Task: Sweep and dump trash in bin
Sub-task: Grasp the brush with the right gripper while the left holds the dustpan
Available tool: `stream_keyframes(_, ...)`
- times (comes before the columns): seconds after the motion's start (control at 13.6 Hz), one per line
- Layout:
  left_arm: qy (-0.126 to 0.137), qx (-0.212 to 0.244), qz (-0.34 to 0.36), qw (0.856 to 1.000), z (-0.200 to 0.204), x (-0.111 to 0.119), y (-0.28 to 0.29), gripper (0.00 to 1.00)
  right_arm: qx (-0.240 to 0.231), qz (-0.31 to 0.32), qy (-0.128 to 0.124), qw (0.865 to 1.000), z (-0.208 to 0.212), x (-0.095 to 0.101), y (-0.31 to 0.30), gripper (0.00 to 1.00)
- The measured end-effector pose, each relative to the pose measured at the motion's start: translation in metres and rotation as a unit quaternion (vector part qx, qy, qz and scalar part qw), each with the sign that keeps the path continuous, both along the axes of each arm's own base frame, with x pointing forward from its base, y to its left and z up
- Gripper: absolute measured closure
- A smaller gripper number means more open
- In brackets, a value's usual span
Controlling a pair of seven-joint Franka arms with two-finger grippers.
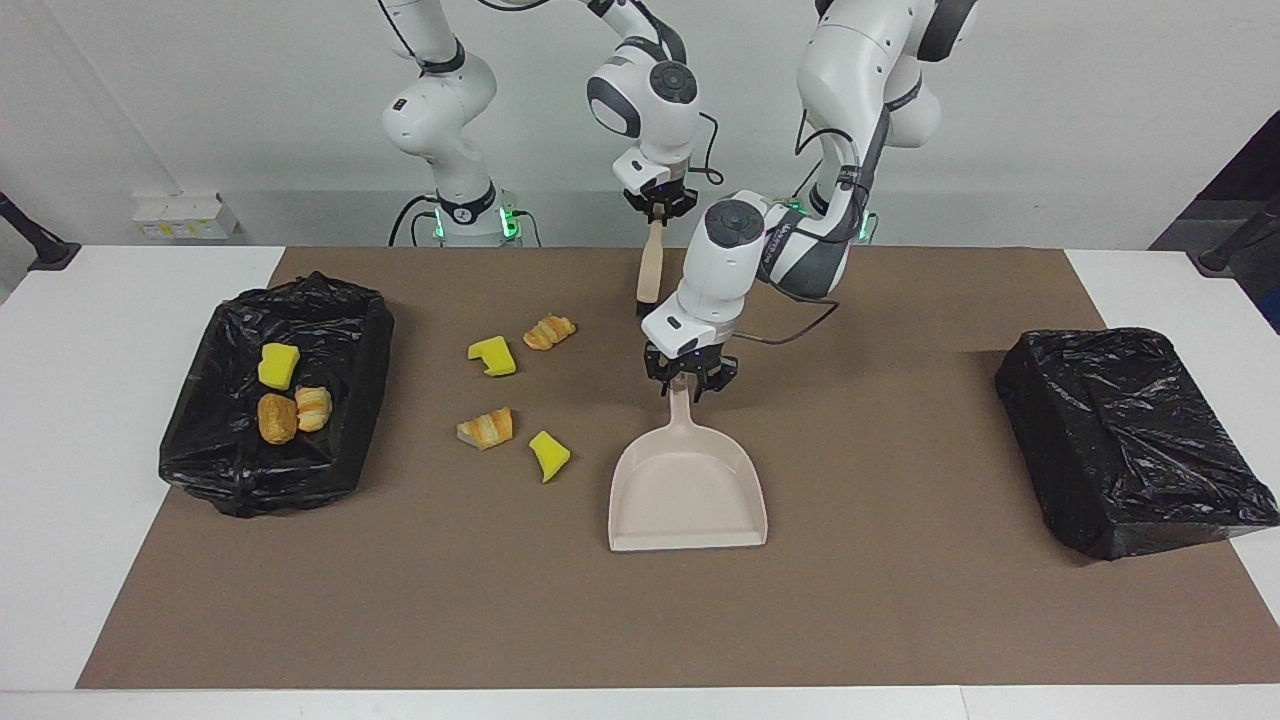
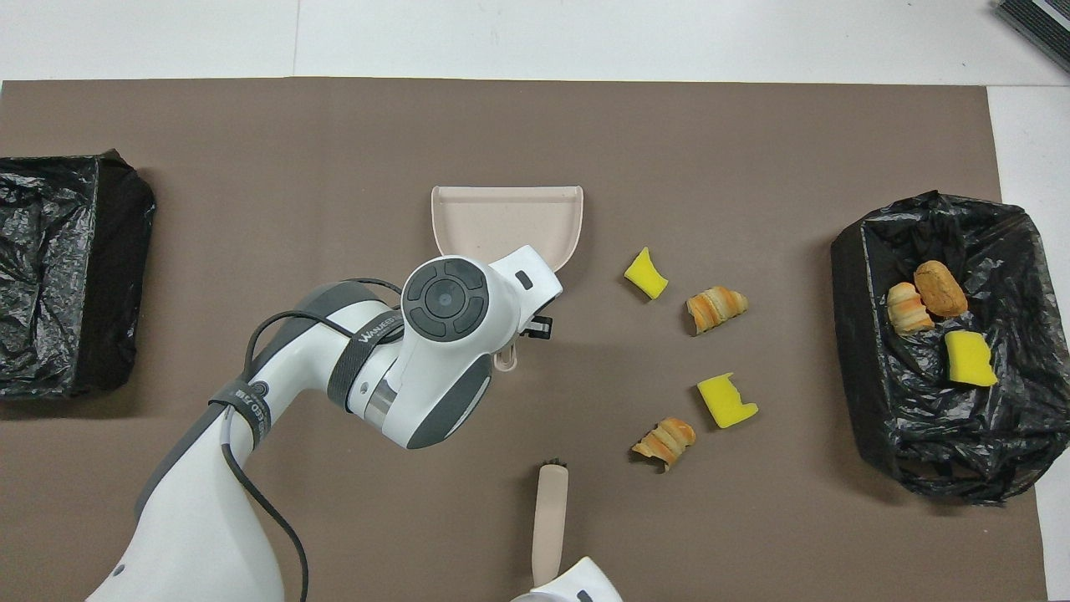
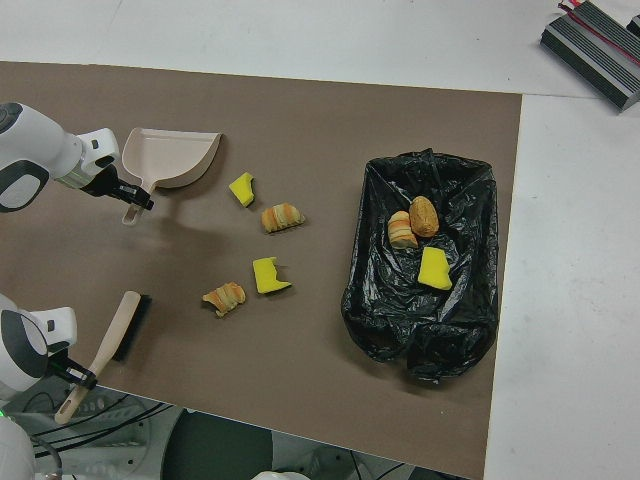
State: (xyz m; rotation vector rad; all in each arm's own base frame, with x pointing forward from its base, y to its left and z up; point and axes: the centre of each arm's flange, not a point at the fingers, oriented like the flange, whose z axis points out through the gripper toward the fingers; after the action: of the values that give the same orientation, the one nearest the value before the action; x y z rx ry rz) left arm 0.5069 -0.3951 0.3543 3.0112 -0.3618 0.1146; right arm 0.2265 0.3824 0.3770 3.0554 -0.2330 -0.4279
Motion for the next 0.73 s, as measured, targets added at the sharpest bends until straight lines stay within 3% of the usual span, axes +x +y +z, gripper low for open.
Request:
stream_keyframes(0.15, -0.017, 0.018, -0.015, 1.0, 0.001, 0.003, 0.003, 0.67, 0.006, 0.008, 0.01, 1.0, 0.033, 0.026, -0.042, 0.74)
stream_keyframes(0.37, -0.03, 0.031, -0.023, 0.999, 0.009, 0.012, 0.016, 0.67, 0.004, 0.021, -0.007, 1.0, 0.061, 0.065, -0.103, 0.74)
stream_keyframes(0.51, -0.019, 0.056, -0.076, 0.995, 0.021, 0.013, 0.033, 0.67, 0.011, 0.035, -0.017, 0.999, 0.065, 0.096, -0.143, 0.74)
stream_keyframes(0.73, 0.006, 0.089, -0.185, 0.979, 0.043, 0.009, 0.055, 0.67, 0.011, 0.066, -0.032, 0.997, 0.062, 0.144, -0.222, 0.74)
